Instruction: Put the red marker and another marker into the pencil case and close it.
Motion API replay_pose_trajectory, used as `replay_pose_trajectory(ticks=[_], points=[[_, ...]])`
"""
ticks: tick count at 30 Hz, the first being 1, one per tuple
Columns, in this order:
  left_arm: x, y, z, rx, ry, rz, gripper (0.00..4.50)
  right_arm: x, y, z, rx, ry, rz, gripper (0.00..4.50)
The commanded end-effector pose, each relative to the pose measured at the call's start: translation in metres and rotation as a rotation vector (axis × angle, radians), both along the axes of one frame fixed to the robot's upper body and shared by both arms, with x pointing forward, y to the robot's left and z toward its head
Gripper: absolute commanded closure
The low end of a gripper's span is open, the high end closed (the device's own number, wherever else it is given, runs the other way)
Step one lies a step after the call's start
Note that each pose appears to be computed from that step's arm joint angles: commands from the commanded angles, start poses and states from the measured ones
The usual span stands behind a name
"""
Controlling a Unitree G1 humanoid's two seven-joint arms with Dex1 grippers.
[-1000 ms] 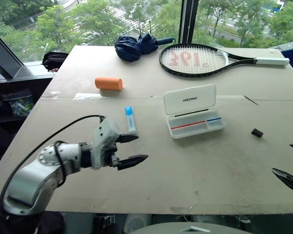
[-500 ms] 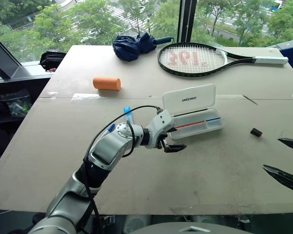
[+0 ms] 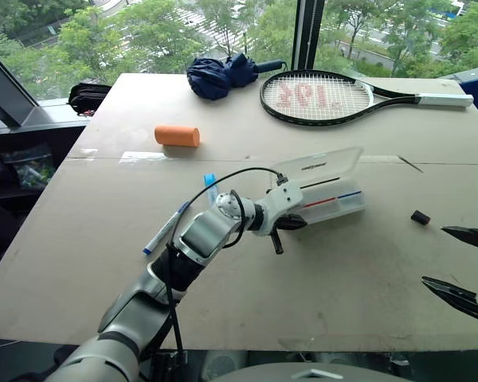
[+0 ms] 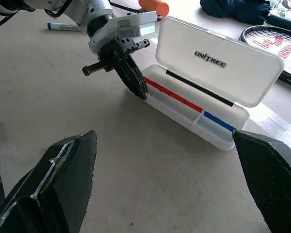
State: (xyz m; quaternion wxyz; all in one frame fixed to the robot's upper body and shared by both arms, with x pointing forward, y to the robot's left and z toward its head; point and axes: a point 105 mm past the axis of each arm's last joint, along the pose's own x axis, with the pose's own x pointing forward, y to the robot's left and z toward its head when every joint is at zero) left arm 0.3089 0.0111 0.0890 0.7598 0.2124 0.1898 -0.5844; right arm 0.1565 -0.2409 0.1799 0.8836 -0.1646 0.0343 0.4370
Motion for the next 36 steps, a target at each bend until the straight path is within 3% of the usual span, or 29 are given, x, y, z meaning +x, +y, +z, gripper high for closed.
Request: replay_pose_trajectory(ticks=[1,5,15,31,36], points=[[-0.001,0.014,-0.003,0.030,0.005,-0.075,4.46,-0.003,0.005,0.002,-0.005,-0.022,0.011,0.00],[-0.011,0.050,0.013,0.053,0.006,-0.272,4.46,-0.006,0.008,-0.002,0.008,-0.010,0.015,0.00],[-0.024,0.097,0.022,0.094,-0.041,-0.327,4.46,-0.015,0.017,-0.011,0.016,0.030,0.048,0.00],[-0.022,0.085,0.009,0.096,-0.122,-0.368,4.46,-0.005,0.015,-0.009,-0.001,0.022,0.087,0.00],[-0.023,0.090,0.030,0.026,-0.156,-0.322,2.26,-0.005,0.019,-0.010,0.007,0.029,0.118,0.00]])
